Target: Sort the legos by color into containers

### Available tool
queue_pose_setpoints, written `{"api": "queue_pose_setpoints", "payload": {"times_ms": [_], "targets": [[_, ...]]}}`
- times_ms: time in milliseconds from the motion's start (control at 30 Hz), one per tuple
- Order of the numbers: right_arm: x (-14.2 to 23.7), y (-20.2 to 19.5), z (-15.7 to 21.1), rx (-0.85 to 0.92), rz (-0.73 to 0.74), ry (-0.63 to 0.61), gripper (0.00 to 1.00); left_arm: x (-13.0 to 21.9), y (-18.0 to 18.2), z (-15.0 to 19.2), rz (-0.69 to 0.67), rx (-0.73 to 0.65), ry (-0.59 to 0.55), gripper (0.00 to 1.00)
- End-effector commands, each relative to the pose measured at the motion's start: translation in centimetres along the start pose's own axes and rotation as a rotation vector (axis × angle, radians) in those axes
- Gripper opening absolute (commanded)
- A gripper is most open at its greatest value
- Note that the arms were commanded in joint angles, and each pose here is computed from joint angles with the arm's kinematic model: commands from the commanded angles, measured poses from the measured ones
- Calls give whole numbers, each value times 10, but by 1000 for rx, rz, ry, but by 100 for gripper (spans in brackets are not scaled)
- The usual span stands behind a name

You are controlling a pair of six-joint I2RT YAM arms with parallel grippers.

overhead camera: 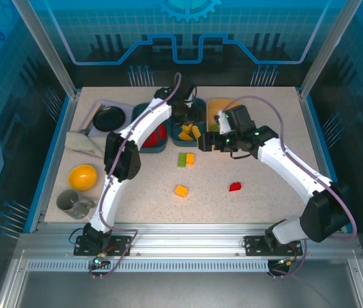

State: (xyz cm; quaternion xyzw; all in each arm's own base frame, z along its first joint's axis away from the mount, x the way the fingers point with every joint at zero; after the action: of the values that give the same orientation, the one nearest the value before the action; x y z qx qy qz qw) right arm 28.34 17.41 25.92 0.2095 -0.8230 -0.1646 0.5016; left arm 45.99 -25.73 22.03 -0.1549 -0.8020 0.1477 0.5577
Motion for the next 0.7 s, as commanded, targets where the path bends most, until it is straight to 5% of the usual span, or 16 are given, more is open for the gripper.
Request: {"api": "queue_pose_setpoints", "payload": {"times_ms": [0, 300, 667], "targets": [[-10, 5, 16, 43, 129, 56, 81, 70, -1, -3, 10, 74, -127, 71], [-54, 25, 41, 33, 178, 126, 81, 121, 49, 71, -12, 212, -152, 74], [-115, 26, 15, -61, 205, 195, 74, 134, 100, 195, 14, 321, -60, 76]]}}
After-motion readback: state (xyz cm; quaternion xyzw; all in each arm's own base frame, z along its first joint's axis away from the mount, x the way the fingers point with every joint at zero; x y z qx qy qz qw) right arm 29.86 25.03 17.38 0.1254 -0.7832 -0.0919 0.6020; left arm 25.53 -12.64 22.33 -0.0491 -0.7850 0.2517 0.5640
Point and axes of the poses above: each hand's point on the last joint's axis, 136 mm out from that joint toward the fingers, its own x axis back along the fingers, its own y axis along the line the jaws close on, z = x × y, the point moved 9 cm from there along x, back along the fingers, and after that the axes turned 6 degrees about -x, right-handed, at the moved point
